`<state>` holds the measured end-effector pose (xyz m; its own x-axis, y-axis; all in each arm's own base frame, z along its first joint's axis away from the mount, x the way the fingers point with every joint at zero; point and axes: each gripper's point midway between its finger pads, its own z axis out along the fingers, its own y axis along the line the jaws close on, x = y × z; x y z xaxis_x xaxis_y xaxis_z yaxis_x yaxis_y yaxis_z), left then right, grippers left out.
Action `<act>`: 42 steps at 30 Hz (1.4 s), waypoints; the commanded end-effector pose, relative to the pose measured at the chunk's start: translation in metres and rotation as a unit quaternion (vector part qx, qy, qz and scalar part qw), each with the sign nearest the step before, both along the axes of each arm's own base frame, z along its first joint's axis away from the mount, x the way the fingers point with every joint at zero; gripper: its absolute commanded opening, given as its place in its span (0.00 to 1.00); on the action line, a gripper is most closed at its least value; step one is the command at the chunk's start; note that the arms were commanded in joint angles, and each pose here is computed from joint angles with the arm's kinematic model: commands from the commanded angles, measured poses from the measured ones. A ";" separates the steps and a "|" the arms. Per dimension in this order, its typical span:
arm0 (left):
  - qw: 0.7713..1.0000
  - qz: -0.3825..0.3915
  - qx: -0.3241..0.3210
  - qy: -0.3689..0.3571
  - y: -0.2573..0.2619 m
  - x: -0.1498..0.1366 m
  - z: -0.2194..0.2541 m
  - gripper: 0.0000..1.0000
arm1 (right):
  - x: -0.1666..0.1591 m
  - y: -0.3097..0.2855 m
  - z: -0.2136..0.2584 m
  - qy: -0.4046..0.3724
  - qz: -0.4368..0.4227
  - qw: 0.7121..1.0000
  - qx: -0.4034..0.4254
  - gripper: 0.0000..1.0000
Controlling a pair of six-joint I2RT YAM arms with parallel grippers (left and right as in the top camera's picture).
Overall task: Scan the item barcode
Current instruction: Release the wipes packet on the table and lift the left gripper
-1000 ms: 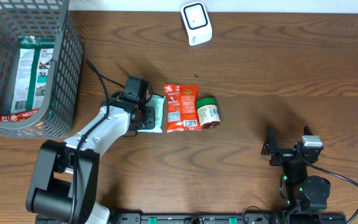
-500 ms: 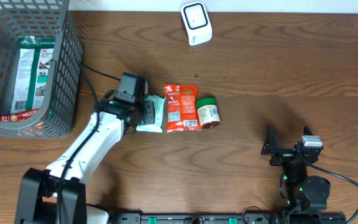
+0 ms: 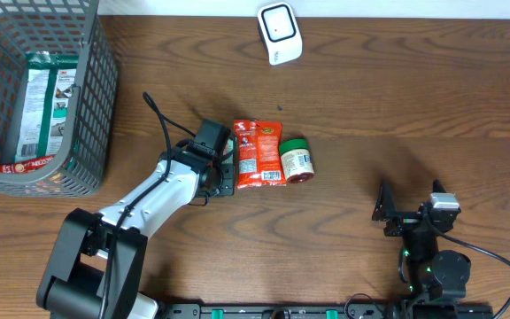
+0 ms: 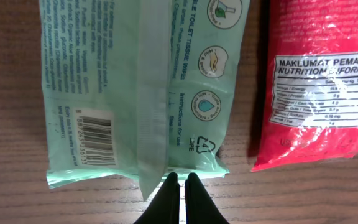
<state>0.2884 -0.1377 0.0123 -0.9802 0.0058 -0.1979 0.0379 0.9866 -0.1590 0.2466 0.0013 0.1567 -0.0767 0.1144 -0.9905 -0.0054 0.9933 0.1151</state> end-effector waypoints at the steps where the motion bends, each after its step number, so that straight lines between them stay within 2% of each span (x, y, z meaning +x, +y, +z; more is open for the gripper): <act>1: 1.000 0.006 -0.002 -0.004 0.001 0.002 0.004 0.07 | 0.000 0.001 -0.001 0.001 0.001 1.000 -0.003 0.99; 8: 0.995 0.008 -0.036 -0.095 -0.009 0.030 0.058 0.07 | 0.000 0.001 -0.001 0.001 0.001 1.000 -0.003 0.99; 11: 0.993 0.009 -0.041 -0.113 -0.011 0.036 0.065 0.07 | 0.000 0.001 -0.001 0.001 0.001 1.000 -0.003 0.99; 22: 0.998 0.018 0.007 -0.060 0.002 0.028 0.013 0.07 | 0.000 0.001 -0.001 0.001 0.001 1.000 -0.003 0.99; 29: 1.000 0.003 -0.012 0.011 -0.009 0.008 -0.020 0.08 | 0.000 0.001 -0.001 0.001 0.001 1.000 -0.003 0.99; 34: 1.000 0.000 -0.028 -0.005 -0.014 0.015 -0.006 0.08 | 0.000 0.001 -0.001 0.001 0.001 1.000 -0.003 0.99; 38: 0.996 -0.002 -0.056 -0.072 -0.022 0.035 0.042 0.17 | 0.000 0.001 -0.001 0.001 0.001 1.000 -0.003 0.99; 41: 0.988 -0.010 -0.075 -0.131 -0.023 0.047 0.088 0.34 | 0.000 0.001 -0.001 0.001 0.001 1.000 -0.003 0.99; 42: 0.986 -0.008 -0.077 -0.148 -0.020 0.051 0.106 0.43 | 0.000 0.001 -0.001 0.001 0.001 1.000 -0.003 0.99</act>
